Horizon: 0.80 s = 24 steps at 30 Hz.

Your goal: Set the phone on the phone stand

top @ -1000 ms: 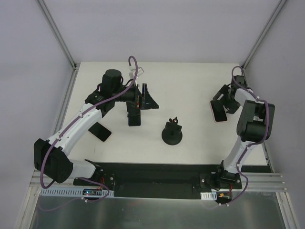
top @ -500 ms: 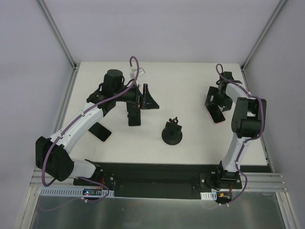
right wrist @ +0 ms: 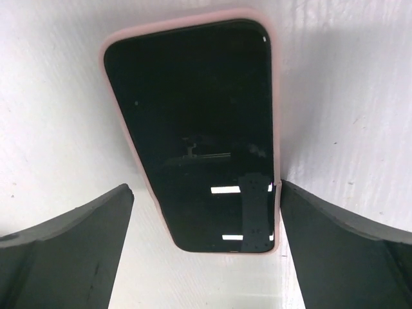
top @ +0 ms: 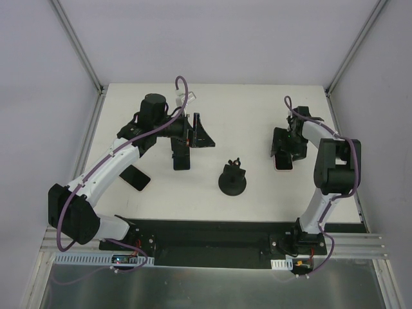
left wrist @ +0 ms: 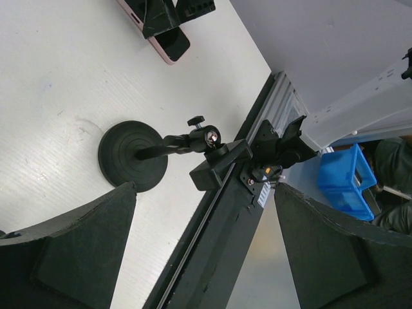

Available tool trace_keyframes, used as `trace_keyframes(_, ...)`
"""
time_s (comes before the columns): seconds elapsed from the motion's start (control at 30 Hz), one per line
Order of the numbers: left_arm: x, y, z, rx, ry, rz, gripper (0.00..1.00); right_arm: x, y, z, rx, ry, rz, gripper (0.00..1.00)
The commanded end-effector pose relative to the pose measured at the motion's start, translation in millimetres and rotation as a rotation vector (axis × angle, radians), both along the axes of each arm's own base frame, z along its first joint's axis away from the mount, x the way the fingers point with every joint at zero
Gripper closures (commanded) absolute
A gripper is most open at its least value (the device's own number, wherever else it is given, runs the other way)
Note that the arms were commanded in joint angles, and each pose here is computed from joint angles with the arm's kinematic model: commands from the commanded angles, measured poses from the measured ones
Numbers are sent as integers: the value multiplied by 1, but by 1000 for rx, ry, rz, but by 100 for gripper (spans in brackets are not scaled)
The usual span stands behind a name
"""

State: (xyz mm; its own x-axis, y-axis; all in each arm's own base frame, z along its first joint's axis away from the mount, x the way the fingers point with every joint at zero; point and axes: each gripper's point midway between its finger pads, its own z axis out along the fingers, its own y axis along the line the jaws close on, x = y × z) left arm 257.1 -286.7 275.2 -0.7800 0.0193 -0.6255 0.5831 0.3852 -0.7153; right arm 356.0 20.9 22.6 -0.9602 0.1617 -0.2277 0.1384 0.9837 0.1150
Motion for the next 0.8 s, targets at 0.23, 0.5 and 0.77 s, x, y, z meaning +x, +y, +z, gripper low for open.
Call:
trace_keyframes(0.23, -2, -8, 16, -36, -30, -39, 13, -28, 20, -10, -149, 185, 73, 8)
trace_keyframes(0.5, -2, -9, 14, -35, -19, -43, 13, -27, 25, -9, -151, 198, 85, 64)
trace_keyframes(0.77, -2, -10, 12, -35, -5, -46, 13, -33, 54, 13, 20, 7, 93, 99)
